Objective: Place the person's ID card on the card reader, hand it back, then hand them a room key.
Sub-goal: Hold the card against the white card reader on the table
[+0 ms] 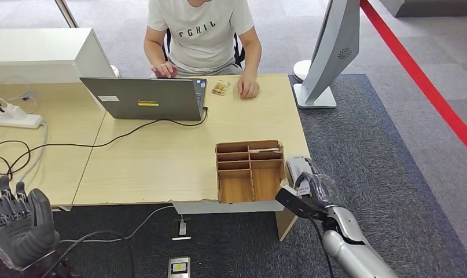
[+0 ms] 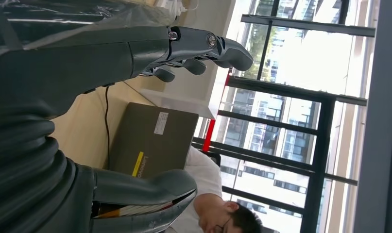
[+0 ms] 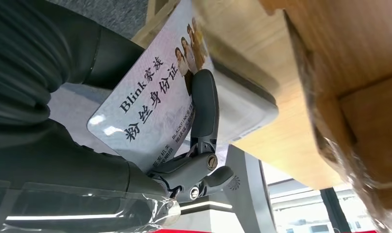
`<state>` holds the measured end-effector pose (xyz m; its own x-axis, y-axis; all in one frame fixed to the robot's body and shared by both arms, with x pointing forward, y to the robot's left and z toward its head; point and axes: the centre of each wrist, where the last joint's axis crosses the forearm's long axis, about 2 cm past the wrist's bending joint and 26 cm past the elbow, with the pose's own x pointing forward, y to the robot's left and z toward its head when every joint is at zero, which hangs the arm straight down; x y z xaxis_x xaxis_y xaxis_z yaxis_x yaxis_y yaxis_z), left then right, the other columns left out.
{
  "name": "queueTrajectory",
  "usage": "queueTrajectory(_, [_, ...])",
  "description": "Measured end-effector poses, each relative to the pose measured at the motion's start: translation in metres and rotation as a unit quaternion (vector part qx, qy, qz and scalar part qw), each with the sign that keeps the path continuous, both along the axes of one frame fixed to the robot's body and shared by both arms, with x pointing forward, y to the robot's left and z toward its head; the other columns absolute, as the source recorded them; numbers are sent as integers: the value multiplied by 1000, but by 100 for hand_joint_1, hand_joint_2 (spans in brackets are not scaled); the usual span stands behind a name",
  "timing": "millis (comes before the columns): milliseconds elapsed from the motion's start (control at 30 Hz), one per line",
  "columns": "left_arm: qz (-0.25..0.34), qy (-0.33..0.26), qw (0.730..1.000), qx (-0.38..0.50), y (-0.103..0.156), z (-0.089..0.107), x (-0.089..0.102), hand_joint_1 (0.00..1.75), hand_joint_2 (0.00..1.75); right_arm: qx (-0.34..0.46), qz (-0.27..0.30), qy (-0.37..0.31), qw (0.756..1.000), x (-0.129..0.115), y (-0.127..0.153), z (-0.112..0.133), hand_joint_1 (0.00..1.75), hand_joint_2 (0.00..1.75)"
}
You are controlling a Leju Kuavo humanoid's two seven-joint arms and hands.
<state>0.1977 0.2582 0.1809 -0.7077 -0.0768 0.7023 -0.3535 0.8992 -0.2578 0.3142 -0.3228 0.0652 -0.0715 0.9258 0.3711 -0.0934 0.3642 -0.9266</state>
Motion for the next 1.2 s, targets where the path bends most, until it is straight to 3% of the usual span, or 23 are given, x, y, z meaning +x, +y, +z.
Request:
queueTrajectory(600, [-2,-1,1000,-8,0,1,1,0,175,-39,-30,15,999,3,-26,-1,175,175])
queueTrajectory(900, [-8,-11,1000,-16,-1,3,6,0,175,115,-18,-30,993,15,-16,41,175,175])
queueTrajectory(1200, [-18,-13,1000,-17,-4,4,12,0,175,312,63,-83,944,12,21,111,175,175])
